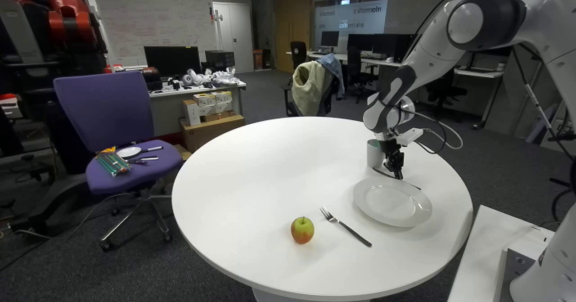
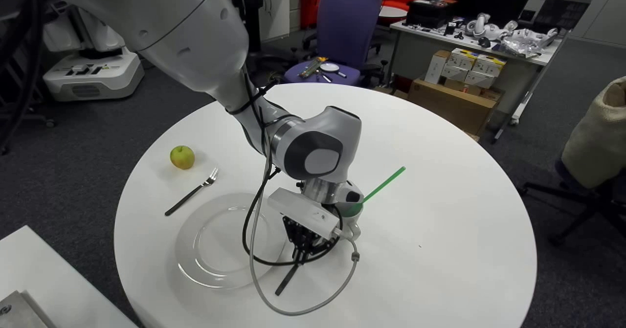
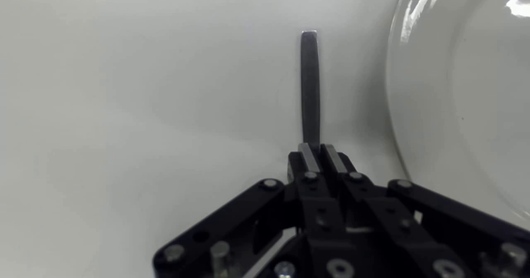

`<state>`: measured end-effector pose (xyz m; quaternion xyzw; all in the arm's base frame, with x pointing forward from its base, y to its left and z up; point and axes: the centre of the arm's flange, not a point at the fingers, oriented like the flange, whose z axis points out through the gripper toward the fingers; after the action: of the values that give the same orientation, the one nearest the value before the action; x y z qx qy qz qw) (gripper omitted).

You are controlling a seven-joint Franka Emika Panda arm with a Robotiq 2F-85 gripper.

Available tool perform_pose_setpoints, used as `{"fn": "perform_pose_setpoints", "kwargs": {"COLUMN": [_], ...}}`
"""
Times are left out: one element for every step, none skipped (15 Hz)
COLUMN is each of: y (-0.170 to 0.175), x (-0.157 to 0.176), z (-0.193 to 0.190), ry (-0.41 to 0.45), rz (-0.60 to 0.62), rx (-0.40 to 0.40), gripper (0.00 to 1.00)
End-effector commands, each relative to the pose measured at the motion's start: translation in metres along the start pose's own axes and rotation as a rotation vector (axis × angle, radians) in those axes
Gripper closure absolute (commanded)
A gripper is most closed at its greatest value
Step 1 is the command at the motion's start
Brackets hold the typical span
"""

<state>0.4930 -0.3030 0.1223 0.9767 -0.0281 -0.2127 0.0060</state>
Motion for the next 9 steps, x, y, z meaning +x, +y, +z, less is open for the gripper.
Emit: {"fn": "perform_pose_setpoints", "kwargs": {"y": [0.002,0.002,0.001,0.001,0.0,-0.001,-0.002,-0.003,-0.004], "x": [-0.004,-0.005,-0.007,-0.009,-0.011,-0.015,-0.018,-0.021,-0.024], "z": [-0.011,-0.011,-0.012,-0.014,-0.015,-0.018,-0.02,-0.023,-0.027], "ry": [-0.004,-0.002,0.002,0.005,0.009,0.019,0.029,0.036,0.044], "rz": [-0.001,-0.001,-0.002,-0.003,-0.002,-0.002,0.003,0.001,0.001], "rx": [-0.003,-0.002,-0.001,-0.001,-0.002,-0.006,-0.01,-0.012,-0.012], "gripper": [0.98,0.98,0.98,0.98,0.98,0.98,0.98,0.98,0.98]}}
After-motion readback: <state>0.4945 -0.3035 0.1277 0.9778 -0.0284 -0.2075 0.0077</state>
